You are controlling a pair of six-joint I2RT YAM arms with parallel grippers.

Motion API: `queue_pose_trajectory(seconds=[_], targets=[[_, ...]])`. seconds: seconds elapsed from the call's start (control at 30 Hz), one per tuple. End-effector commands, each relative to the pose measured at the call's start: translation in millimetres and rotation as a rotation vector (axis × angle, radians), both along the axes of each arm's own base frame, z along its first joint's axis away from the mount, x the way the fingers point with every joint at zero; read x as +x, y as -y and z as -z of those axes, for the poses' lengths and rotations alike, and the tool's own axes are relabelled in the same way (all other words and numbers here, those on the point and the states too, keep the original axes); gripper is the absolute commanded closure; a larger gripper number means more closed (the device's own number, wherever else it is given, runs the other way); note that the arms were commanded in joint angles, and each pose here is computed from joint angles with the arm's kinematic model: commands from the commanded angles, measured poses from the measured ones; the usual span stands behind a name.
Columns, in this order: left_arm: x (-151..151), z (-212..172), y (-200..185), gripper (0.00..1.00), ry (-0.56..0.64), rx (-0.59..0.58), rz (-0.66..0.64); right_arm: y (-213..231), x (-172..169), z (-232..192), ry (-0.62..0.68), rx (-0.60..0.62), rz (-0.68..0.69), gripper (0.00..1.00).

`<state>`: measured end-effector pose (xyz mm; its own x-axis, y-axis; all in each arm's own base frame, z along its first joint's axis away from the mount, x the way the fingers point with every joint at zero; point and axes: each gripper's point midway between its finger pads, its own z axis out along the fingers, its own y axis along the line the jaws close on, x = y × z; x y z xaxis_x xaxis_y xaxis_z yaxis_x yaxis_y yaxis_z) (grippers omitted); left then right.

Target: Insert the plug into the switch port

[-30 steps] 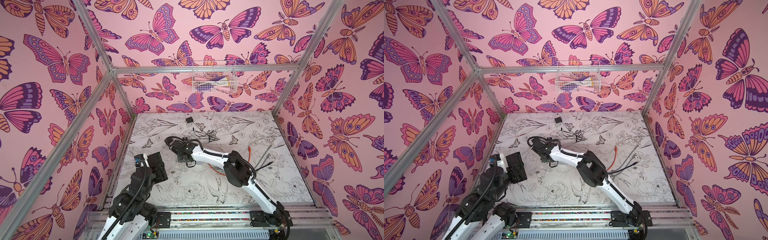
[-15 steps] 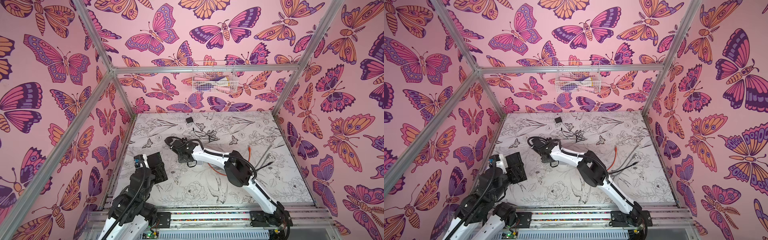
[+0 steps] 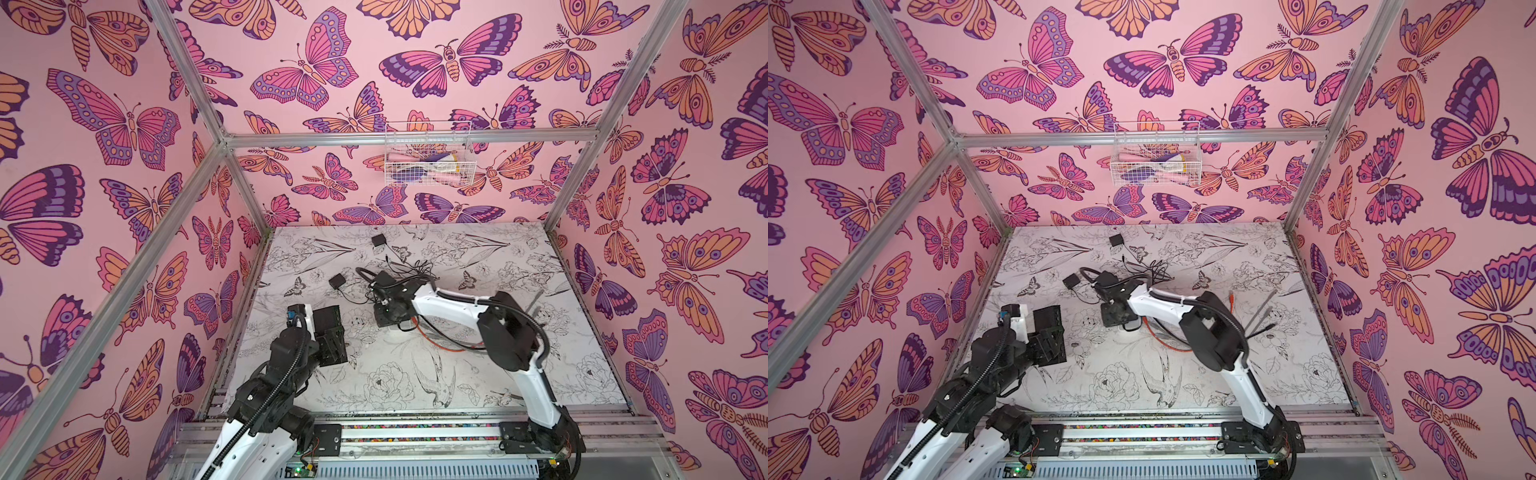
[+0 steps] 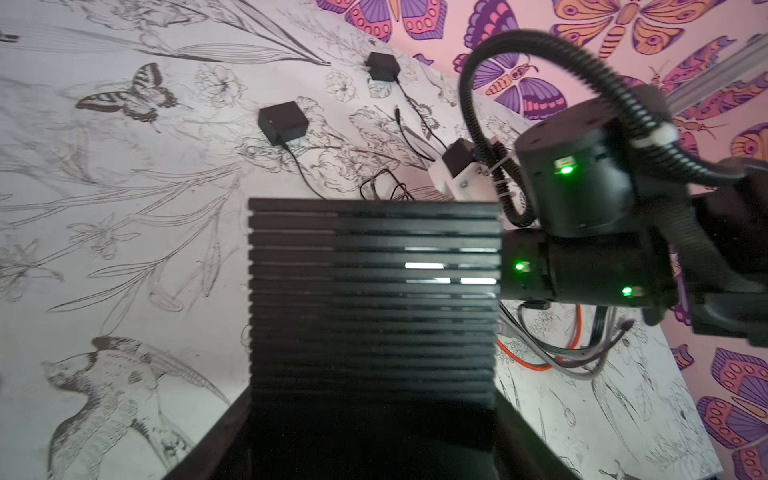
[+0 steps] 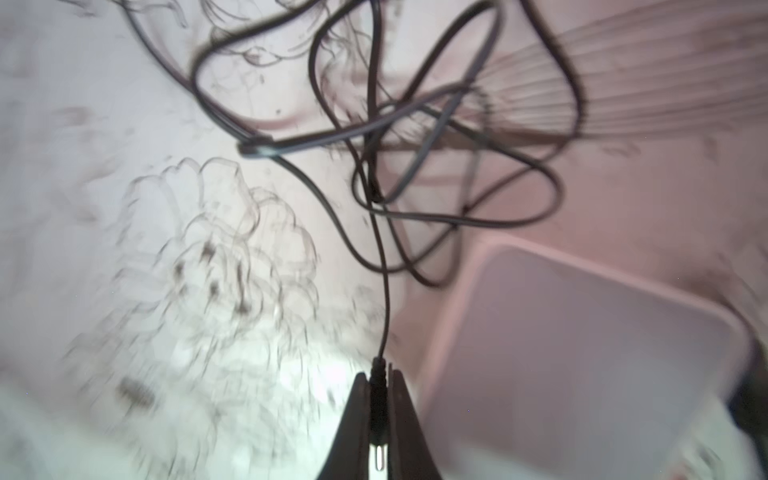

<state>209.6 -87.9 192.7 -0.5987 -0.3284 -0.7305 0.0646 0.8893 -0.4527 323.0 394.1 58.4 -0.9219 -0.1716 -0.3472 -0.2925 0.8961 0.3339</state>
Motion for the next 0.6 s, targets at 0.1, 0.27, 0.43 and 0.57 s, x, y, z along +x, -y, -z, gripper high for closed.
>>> queue_pose_trajectory(seconds=[0.1,0.27,0.43,0.57], targets=[[-7.0,-22.3,50.0,1.0,0.176,-0.088,0.278,-15.2,7.5,-109.4,0.127,0.51,-0.145,1.0],[-26.0,-27.4,84.9,1.0,0.309,-0.133,0.479,-14.6,-9.8,-147.9,0.156,0.686,-0.25,1.0],[-51.0,-16.2,108.4,1.0,0.444,-0.155,0.653,-9.0,-26.4,-184.5,0.222,0.835,-0.31,1.0],[-64.6,-13.3,113.0,1.0,0.539,-0.142,0.719,4.5,-40.0,-203.2,0.289,0.868,-0.325,1.0]])
